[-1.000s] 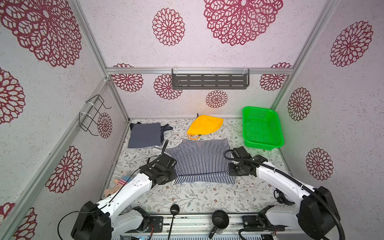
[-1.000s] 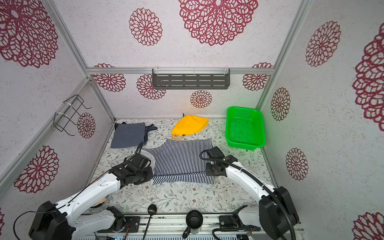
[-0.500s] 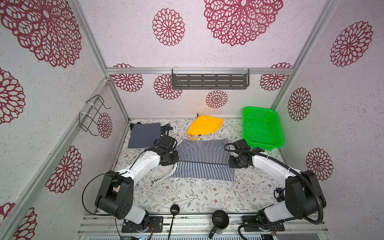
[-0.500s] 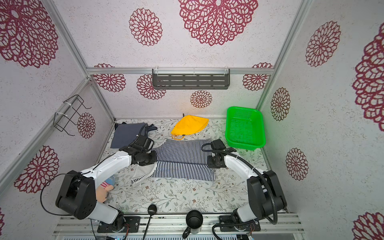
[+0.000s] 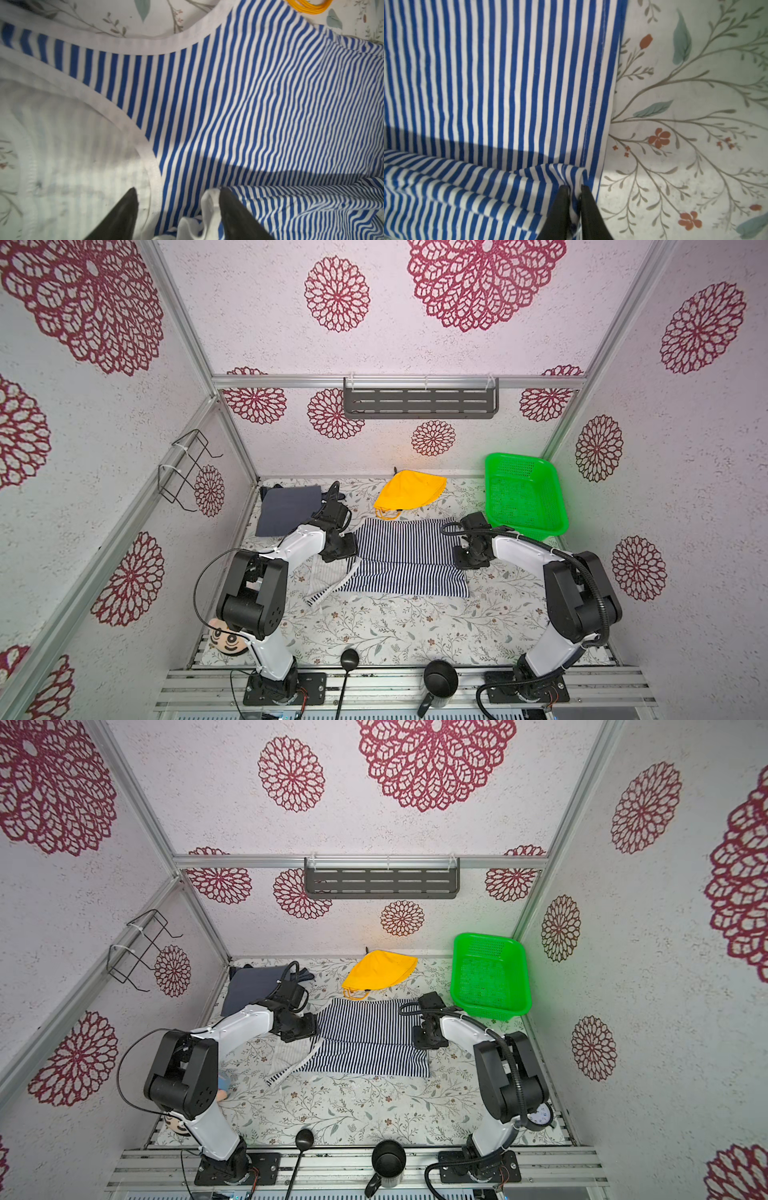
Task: Fold and stack tank tops
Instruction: Fold the tank top at the center of the table.
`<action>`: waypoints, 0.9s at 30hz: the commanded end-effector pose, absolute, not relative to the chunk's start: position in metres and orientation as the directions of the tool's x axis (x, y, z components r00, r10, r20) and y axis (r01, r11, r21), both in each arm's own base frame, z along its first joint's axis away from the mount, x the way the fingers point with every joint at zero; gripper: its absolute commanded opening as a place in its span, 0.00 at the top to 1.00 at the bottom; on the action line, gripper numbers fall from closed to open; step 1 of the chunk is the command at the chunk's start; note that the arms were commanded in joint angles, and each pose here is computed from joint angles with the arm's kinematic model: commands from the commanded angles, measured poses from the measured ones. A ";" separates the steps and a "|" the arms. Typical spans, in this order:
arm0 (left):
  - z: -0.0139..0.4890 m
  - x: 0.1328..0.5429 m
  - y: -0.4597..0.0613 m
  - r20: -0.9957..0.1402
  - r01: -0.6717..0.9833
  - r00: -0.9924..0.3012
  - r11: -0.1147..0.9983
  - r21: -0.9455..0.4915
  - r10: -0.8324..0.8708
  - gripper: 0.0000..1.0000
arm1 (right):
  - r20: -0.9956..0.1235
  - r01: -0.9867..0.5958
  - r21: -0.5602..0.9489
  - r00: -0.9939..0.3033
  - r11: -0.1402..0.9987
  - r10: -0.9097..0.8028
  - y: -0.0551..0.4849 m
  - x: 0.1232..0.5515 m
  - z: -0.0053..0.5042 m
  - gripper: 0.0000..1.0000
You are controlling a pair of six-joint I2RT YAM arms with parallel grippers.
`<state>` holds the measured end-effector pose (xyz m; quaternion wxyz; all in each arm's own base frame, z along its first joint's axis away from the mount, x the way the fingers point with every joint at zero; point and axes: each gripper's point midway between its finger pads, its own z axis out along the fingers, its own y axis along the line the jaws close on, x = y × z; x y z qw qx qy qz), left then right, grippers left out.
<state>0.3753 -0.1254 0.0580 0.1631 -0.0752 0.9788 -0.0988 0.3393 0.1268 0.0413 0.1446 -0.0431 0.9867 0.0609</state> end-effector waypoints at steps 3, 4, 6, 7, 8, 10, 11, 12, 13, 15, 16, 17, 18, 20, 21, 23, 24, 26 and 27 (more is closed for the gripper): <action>0.108 0.363 -0.091 -0.412 -0.128 -0.895 0.983 -0.130 -0.171 0.22 | -0.356 -0.114 0.107 -0.932 0.988 -0.069 0.123 0.355 0.067 0.66; 0.114 0.354 -0.085 -0.415 -0.143 -0.892 0.983 -0.118 -0.180 0.22 | -0.361 -0.115 0.110 -0.930 0.987 -0.068 0.123 0.354 0.069 0.63; 0.118 0.333 -0.075 -0.403 -0.178 -0.892 0.978 -0.106 -0.206 0.22 | -0.367 -0.116 0.124 -0.928 0.985 -0.063 0.125 0.352 0.073 0.59; 0.117 0.320 -0.071 -0.393 -0.200 -0.891 0.974 -0.106 -0.225 0.22 | -0.371 -0.115 0.133 -0.927 0.984 -0.059 0.125 0.350 0.075 0.59; 0.114 0.305 -0.067 -0.375 -0.224 -0.893 0.969 -0.108 -0.248 0.23 | -0.374 -0.114 0.144 -0.926 0.983 -0.052 0.126 0.347 0.077 0.58; 0.108 0.276 -0.059 -0.342 -0.276 -0.892 0.955 -0.109 -0.297 0.25 | -0.372 -0.107 0.169 -0.928 0.980 -0.037 0.126 0.337 0.081 0.58; 0.102 0.259 -0.055 -0.317 -0.306 -0.892 0.946 -0.104 -0.323 0.27 | -0.370 -0.100 0.181 -0.929 0.978 -0.027 0.125 0.329 0.082 0.58; 0.099 0.245 -0.051 -0.302 -0.331 -0.888 0.938 -0.104 -0.347 0.29 | -0.367 -0.093 0.190 -0.930 0.977 -0.018 0.124 0.323 0.082 0.58; 0.096 0.231 -0.048 -0.289 -0.361 -0.880 0.926 -0.110 -0.377 0.32 | -0.356 -0.086 0.205 -0.935 0.975 -0.008 0.123 0.313 0.081 0.58; 0.096 0.213 -0.044 -0.299 -0.396 -0.861 0.911 -0.115 -0.412 0.36 | -0.335 -0.071 0.228 -0.942 0.971 0.010 0.122 0.296 0.078 0.58; 0.101 0.212 -0.047 -0.323 -0.395 -0.850 0.909 -0.133 -0.416 0.37 | -0.325 -0.063 0.238 -0.946 0.969 0.019 0.121 0.287 0.077 0.58; 0.102 0.209 -0.049 -0.312 -0.409 -0.844 0.900 -0.151 -0.436 0.38 | -0.315 -0.057 0.250 -0.949 0.967 0.026 0.121 0.281 0.076 0.58; 0.102 0.204 -0.048 -0.296 -0.429 -0.840 0.891 -0.150 -0.455 0.38 | -0.306 -0.052 0.258 -0.952 0.965 0.031 0.121 0.273 0.074 0.58; 0.097 0.199 -0.047 -0.285 -0.449 -0.839 0.886 -0.119 -0.464 0.37 | -0.294 -0.040 0.262 -0.955 0.964 0.040 0.119 0.262 0.072 0.58; 0.090 0.196 -0.050 -0.255 -0.465 -0.838 0.876 -0.130 -0.482 0.36 | -0.291 -0.037 0.269 -0.956 0.962 0.044 0.119 0.257 0.071 0.58; 0.075 0.193 -0.055 -0.224 -0.489 -0.830 0.859 -0.151 -0.511 0.33 | -0.286 -0.027 0.282 -0.956 0.959 0.057 0.119 0.250 0.069 0.58; 0.068 0.193 -0.056 -0.223 -0.500 -0.820 0.850 -0.168 -0.527 0.33 | -0.286 -0.024 0.287 -0.956 0.958 0.061 0.119 0.247 0.068 0.58; 0.059 0.199 -0.058 -0.242 -0.519 -0.794 0.829 -0.209 -0.558 0.32 | -0.283 -0.022 0.296 -0.957 0.955 0.065 0.120 0.244 0.066 0.58; 0.056 0.203 -0.059 -0.257 -0.527 -0.776 0.816 -0.236 -0.576 0.32 | -0.281 -0.023 0.300 -0.958 0.954 0.065 0.121 0.243 0.065 0.58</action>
